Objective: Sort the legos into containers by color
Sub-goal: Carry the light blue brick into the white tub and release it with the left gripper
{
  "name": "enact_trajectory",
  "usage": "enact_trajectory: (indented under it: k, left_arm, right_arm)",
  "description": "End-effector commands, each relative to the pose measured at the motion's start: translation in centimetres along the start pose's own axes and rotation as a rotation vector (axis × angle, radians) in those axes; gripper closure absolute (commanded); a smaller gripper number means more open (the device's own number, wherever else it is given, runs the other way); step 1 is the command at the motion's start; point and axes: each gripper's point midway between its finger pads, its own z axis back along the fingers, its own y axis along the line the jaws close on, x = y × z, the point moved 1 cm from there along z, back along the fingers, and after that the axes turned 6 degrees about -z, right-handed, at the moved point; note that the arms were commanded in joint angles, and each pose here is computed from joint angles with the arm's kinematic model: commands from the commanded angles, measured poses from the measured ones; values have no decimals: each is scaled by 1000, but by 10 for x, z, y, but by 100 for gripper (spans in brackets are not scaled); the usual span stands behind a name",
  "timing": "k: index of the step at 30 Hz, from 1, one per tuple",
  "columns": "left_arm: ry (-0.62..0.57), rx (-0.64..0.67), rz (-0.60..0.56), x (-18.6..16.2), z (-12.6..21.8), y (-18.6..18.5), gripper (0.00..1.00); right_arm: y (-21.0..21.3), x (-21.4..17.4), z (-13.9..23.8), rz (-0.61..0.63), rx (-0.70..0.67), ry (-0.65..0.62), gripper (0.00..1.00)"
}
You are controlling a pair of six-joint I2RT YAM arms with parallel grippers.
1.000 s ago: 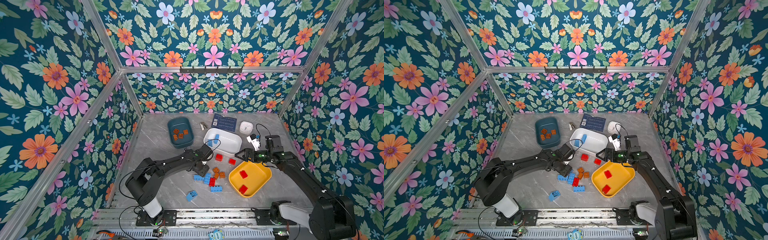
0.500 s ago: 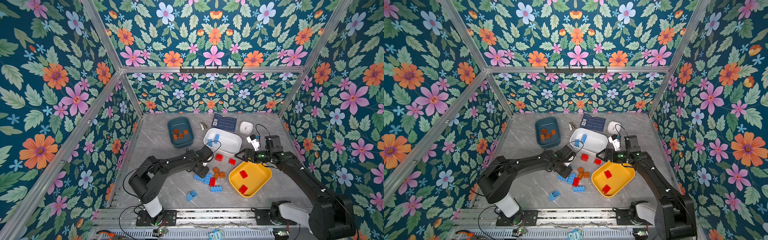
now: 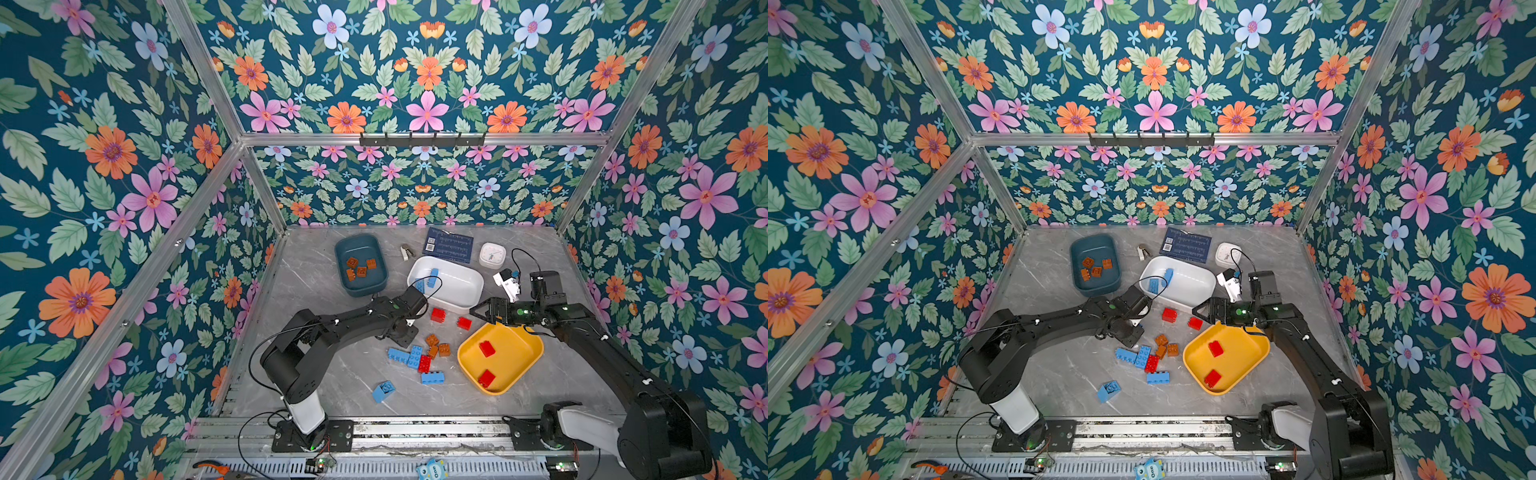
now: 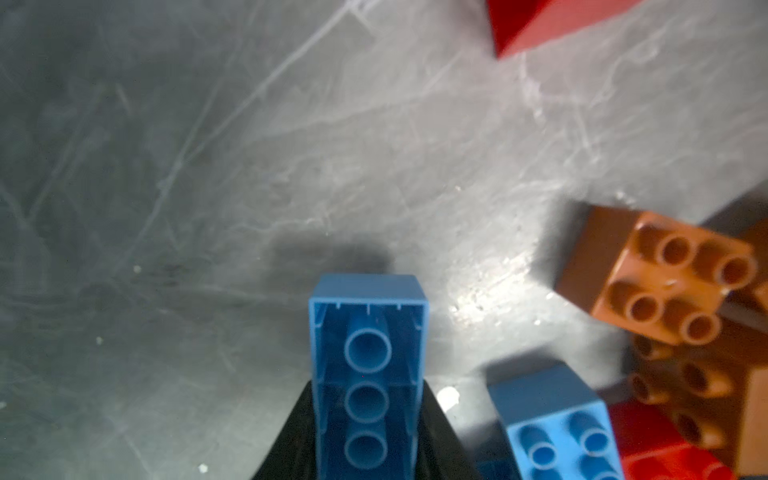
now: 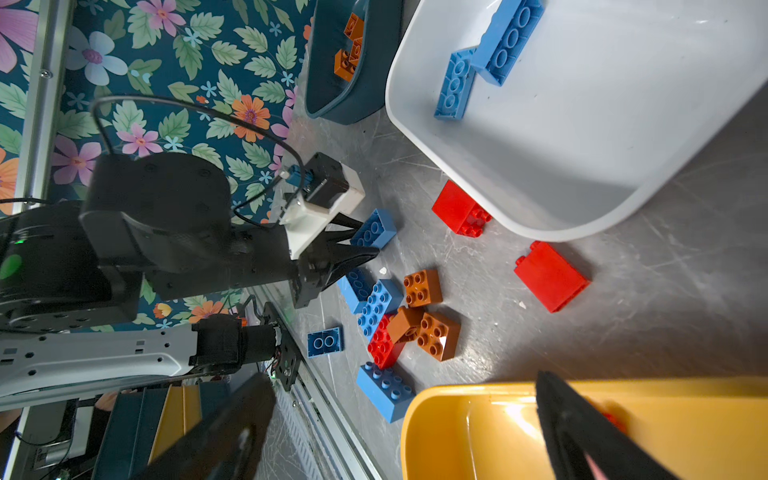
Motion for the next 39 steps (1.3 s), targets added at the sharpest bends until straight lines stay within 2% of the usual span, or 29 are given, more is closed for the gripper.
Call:
enact_trajectory:
  k: [1, 7, 11, 16, 25, 30, 34, 39]
  left_arm:
    - [-53, 25, 13, 20, 17, 8, 73]
    - [-189, 32, 25, 77, 47, 19, 73]
    - [-258, 56, 61, 116, 52, 36, 73]
    - [-274, 57, 153, 148, 27, 65, 74]
    - [-319, 35, 212, 190, -9, 85, 72]
    - [-317, 20, 238, 193, -16, 89, 65]
    - [-326, 4, 239, 193, -3, 87, 48]
    - [-343, -30, 244, 182, 28, 80, 32]
  right_arm:
    - [2, 4, 3, 27, -13, -13, 1]
    - [6, 12, 4, 41, -15, -31, 1]
    - [8, 17, 5, 45, -14, -36, 1]
    - [8, 18, 7, 47, -27, -39, 1]
    - [6, 16, 8, 45, -41, -36, 1]
    - [3, 15, 8, 41, -45, -33, 1]
    - [4, 14, 8, 42, -43, -33, 1]
    - [5, 15, 7, 44, -33, -33, 1]
